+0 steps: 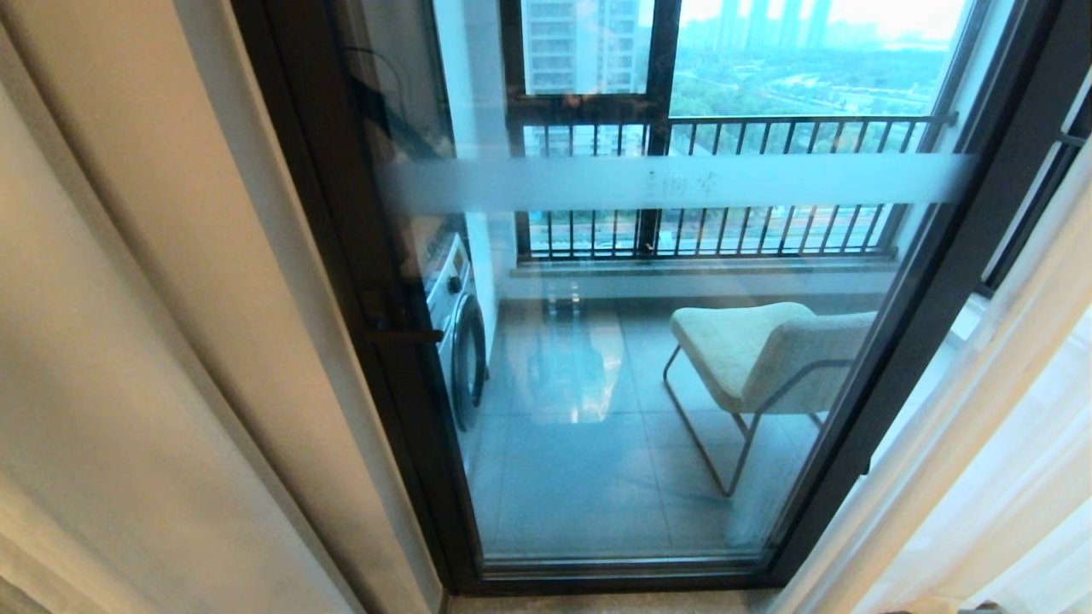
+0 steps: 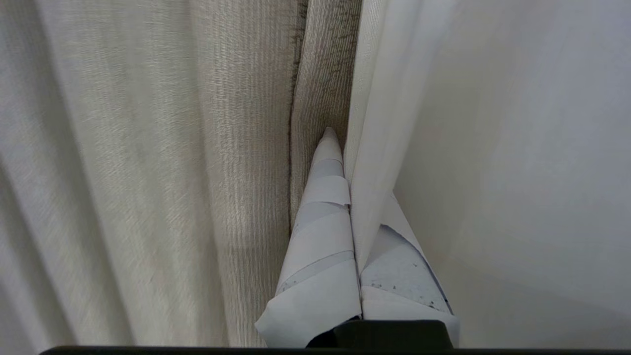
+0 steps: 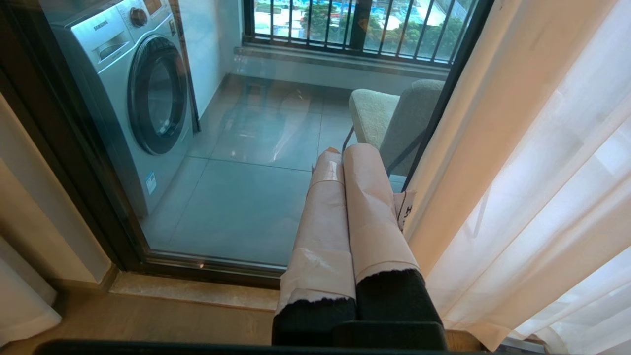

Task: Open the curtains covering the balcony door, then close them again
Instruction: Pull the inner curtains open on both sides

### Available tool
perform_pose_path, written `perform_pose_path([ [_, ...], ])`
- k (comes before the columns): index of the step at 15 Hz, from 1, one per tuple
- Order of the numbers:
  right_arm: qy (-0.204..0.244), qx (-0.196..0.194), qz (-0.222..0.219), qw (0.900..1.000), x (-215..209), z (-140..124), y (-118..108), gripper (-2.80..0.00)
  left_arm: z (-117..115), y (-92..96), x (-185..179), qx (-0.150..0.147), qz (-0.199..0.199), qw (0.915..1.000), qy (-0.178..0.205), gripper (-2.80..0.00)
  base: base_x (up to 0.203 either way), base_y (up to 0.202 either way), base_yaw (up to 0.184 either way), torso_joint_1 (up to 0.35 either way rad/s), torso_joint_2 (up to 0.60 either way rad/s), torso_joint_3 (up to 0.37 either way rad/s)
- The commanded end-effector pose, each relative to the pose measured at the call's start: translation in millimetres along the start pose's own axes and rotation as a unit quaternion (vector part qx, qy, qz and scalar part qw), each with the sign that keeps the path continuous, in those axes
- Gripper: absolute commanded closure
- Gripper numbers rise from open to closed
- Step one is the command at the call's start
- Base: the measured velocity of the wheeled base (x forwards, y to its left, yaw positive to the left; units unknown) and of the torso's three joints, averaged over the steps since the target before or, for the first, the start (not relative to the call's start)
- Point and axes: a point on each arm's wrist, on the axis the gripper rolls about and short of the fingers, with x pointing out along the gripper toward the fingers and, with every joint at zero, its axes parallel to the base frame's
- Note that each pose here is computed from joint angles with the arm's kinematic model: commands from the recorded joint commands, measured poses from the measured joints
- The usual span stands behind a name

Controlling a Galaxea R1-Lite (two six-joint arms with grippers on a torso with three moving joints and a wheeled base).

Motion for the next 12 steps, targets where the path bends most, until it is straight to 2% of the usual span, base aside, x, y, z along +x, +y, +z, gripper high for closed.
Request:
perform_pose_path([
  [1, 0.001, 0.000, 0.001, 1.000, 0.1, 0.0, 0.0, 0.00, -18.5, 10.0, 11.8, 0.001, -0.008, 1.0000, -0.001, 0.00, 0.000, 0.000, 0.000, 0.000, 0.00, 0.000],
  [4, 0.001, 0.000, 0.001, 1.000, 0.1, 0.0, 0.0, 0.00, -18.5, 12.2, 16.3, 0.008, -0.025, 0.9996, -0.012, 0.00, 0.000, 0.000, 0.000, 0.000, 0.00, 0.000],
  [6, 0.001, 0.000, 0.001, 1.000, 0.1, 0.0, 0.0, 0.00, -10.4, 8.2, 15.6, 0.013, -0.029, 0.9992, -0.025, 0.00, 0.000, 0.000, 0.000, 0.000, 0.00, 0.000],
  [12, 0.001, 0.000, 0.001, 1.000, 0.1, 0.0, 0.0, 0.00, 42.3, -17.2, 3.5, 0.030, -0.048, 0.9963, -0.065, 0.00, 0.000, 0.000, 0.000, 0.000, 0.00, 0.000],
])
